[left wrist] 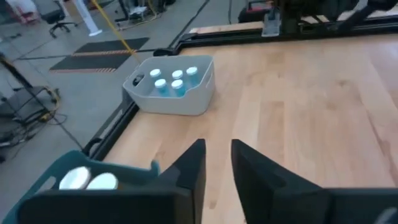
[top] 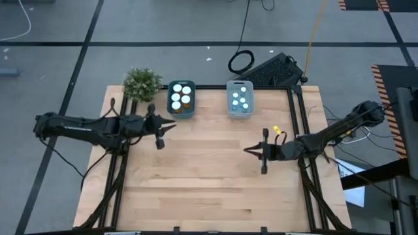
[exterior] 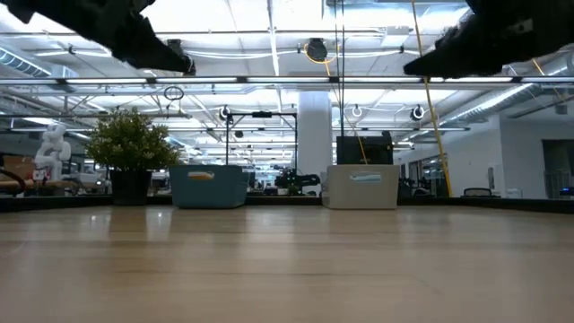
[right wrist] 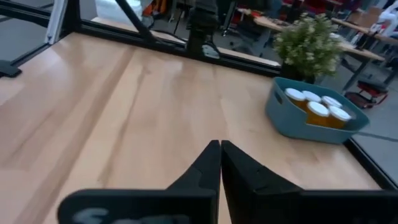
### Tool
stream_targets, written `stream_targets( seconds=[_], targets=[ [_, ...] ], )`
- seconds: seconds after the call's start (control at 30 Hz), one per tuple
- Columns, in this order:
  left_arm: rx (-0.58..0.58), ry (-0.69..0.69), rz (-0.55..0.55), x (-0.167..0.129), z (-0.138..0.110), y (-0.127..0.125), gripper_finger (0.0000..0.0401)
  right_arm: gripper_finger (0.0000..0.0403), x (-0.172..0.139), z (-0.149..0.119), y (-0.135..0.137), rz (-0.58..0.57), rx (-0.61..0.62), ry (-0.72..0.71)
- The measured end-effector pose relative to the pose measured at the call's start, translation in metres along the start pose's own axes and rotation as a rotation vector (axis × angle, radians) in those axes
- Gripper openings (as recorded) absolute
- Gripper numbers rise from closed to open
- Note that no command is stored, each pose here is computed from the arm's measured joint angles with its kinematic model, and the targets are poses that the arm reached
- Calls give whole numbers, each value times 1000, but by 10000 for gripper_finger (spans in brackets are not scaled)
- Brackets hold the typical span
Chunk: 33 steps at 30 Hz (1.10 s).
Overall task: Pick and place medicine bottles into bin by pill shape (circle, oval)
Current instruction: Return to Home Position
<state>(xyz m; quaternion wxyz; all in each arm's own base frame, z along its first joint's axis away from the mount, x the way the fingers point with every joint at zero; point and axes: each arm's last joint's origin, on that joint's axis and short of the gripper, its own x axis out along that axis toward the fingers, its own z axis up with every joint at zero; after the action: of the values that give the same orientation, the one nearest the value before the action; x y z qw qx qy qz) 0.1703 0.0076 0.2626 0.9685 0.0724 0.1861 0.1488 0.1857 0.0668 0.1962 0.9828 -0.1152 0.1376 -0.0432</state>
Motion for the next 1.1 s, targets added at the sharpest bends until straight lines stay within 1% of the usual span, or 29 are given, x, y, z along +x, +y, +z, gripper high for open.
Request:
stream_targets(
  seconds=[0.07, 0.13, 0.17, 0.2, 0.23, 0.27, 0.33, 0.4, 0.43, 0.53, 0.57, 0.63, 0.7, 0.77, 0.87, 0.93, 1.03, 1.1],
  targets=[
    [8, 11, 23, 0, -7, -5, 69, 6, -8, -7, -6, -9, 7, -14],
    [82, 41, 34, 2, -14, -7, 58, 2, -15, -18, -12, -4, 9, -31],
    [138, 58, 36, 4, -18, -7, 53, 1, -19, -23, -15, -3, 9, -43],
    [195, 66, 37, 4, -20, -7, 49, 1, -22, -27, -18, 6, 14, -61],
    [223, 53, 40, 4, -19, -7, 46, 1, -24, -31, -21, 15, 22, -86],
    [214, 31, 54, 4, -16, -6, 42, 1, -27, -34, -24, 27, 28, -112],
    [148, -3, 70, 2, -12, -3, 35, 1, -31, -42, -30, 51, 35, -163],
    [64, -22, 51, 1, -11, -2, 28, 1, -35, -51, -34, 63, 38, -193],
    [42, -26, 38, 1, -11, -2, 23, 0, -36, -54, -36, 64, 38, -203],
    [50, -16, -16, 3, -18, -6, 5, 0, -38, -54, -42, 67, 24, -247],
    [54, -14, -24, 4, -22, -8, 4, 0, -39, -53, -45, 68, 15, -268],
    [11, -41, -28, 7, -31, -10, 6, 0, -41, -51, -49, 59, 10, -303],
    [-33, -129, -54, 8, -42, -13, 5, 0, -42, -51, -52, 64, 4, -315],
    [-25, -227, -96, 9, -53, -17, 3, 0, -44, -51, -55, 82, -2, -322],
    [-8, -281, -99, 8, -76, -19, 7, 0, -46, -52, -58, 94, -17, -330],
    [-37, -303, -100, 6, -89, -19, 10, 0, -47, -52, -60, 91, -20, -333],
    [-85, -300, -144, 4, -107, -21, 8, 0, -48, -53, -62, 76, -16, -333],
    [-110, -274, -169, 3, -110, -22, 3, 0, -49, -53, -62, 72, -16, -336]
  ],
)
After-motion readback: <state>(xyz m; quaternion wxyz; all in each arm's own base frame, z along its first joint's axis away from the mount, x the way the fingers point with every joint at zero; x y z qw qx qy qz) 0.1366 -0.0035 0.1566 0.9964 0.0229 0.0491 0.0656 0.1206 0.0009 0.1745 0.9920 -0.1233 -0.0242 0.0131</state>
